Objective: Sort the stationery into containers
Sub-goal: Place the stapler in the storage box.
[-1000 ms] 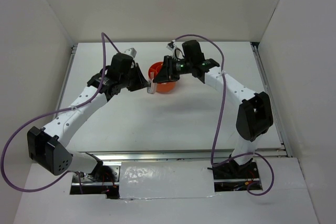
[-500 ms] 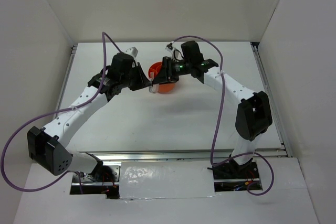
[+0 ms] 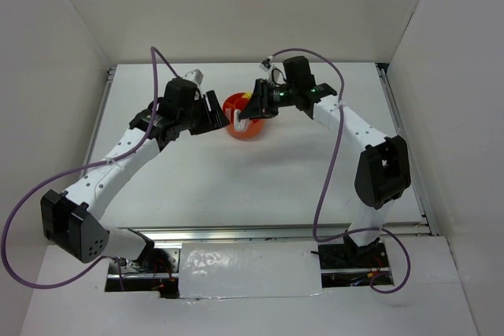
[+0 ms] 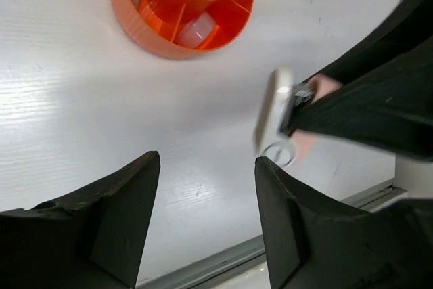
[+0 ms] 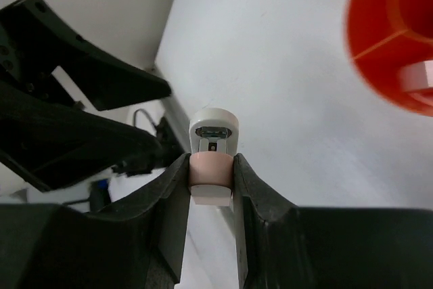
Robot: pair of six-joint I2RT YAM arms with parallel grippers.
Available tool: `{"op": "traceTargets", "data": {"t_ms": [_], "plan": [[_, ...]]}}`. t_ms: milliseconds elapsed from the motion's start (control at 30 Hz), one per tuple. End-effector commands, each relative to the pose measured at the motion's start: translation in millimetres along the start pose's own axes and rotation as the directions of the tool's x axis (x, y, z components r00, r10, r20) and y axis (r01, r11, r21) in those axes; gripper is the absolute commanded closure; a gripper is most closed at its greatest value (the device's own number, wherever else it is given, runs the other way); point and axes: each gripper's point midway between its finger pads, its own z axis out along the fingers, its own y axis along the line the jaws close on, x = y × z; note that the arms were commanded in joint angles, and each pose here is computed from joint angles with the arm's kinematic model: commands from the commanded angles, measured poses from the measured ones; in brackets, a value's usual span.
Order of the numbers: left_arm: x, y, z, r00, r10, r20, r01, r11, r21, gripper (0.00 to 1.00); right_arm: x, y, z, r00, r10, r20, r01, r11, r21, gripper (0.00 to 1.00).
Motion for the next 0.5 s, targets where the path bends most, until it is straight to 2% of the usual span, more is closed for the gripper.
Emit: {"op": "traceTargets", "data": {"t_ms": [0, 133, 233, 367, 467], "plan": [[-26.7, 15.3, -8.8, 0.996, 0.031, 0.080, -0.029, 0.999, -0.020, 0.30, -51.0, -3.6, -47.6, 0.976, -0.156, 0.149, 0.143, 0.985, 0.099, 1.00], [-41.5, 48.1, -10.6, 0.987, 0.064, 0.150, -0.050, 0.994, -0.095, 0.31, -93.4, -49.2, -86.7, 0.927, -0.248, 0.281, 0.145, 0.929, 0.342, 1.00], [-54.3, 62.2, -8.6, 0.978, 0.084, 0.192, -0.059, 0.989, -0.134, 0.33, -131.3, -85.2, -111.4, 0.864, -0.346, 0.366, 0.104, 0.833, 0.543, 1.00], [-62.8, 69.2, -7.1, 0.974, 0.097, 0.205, -0.064, 0.984, -0.165, 0.33, -157.2, -116.3, -105.3, 0.839, -0.385, 0.385, 0.077, 0.784, 0.616, 1.00], [-68.0, 73.6, -5.5, 0.972, 0.098, 0.214, -0.060, 0.983, -0.175, 0.33, -170.1, -128.8, -90.6, 0.833, -0.378, 0.404, 0.070, 0.796, 0.601, 1.00]]}}
